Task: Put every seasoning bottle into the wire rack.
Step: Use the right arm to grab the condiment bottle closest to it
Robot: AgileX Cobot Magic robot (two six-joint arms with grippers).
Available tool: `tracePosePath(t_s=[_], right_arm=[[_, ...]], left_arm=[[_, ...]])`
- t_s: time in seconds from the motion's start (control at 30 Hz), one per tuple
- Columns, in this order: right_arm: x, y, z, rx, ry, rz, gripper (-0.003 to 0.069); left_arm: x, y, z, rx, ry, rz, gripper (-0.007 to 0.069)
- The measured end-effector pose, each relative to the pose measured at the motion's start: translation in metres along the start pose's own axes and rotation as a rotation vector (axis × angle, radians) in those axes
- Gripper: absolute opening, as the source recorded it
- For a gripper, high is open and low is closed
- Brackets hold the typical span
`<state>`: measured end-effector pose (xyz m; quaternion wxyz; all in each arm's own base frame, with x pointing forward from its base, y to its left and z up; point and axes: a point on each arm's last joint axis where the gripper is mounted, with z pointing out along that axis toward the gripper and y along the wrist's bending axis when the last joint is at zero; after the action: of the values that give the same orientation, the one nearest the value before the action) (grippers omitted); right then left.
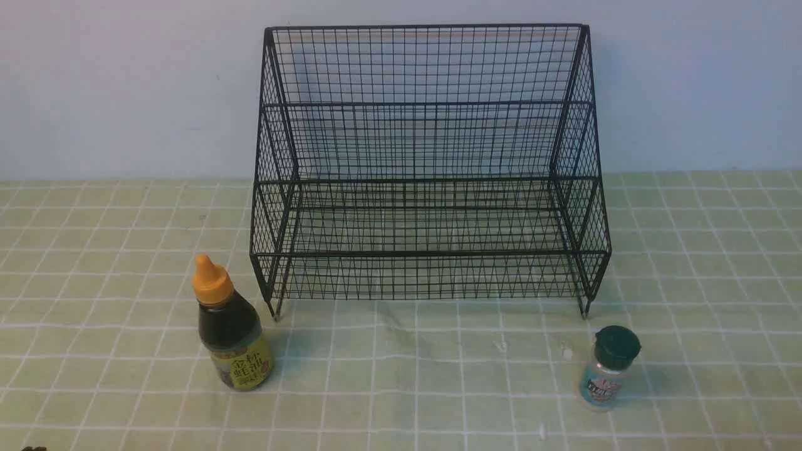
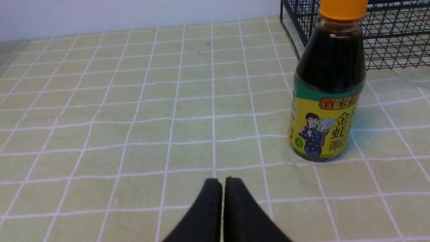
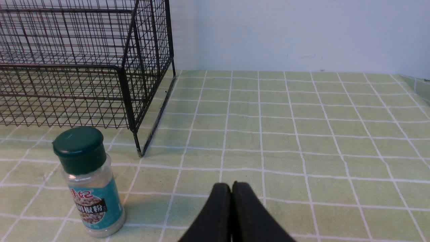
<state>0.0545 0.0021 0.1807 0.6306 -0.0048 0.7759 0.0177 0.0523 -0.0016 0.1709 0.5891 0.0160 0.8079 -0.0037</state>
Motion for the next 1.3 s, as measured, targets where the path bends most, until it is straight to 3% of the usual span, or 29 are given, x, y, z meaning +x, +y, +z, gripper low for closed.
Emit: tracePosePath(t_s=[1.0, 1.17, 1.27, 1.3], right_arm=[[0.000, 0.000, 0.000, 0.000, -0.001, -0.005, -0.0015], [-0.007, 0.002, 0.000, -0.025, -0.095, 0.116, -0.0015], [-0.025, 0.000, -0.003, -0.049, -0.290, 0.365, -0.0015], [-0.026, -0.001, -0.004, -0.049, -0.298, 0.377, -0.0015]], left_arm=[[0.000, 0.000, 0.000, 0.000, 0.000, 0.000, -0.0006], [0.000, 0.000, 0.000, 0.000, 0.000, 0.000, -0.0006], [0.000, 0.000, 0.000, 0.000, 0.000, 0.000, -0.0006], [0.000, 0.000, 0.000, 0.000, 0.000, 0.000, -0.0006]])
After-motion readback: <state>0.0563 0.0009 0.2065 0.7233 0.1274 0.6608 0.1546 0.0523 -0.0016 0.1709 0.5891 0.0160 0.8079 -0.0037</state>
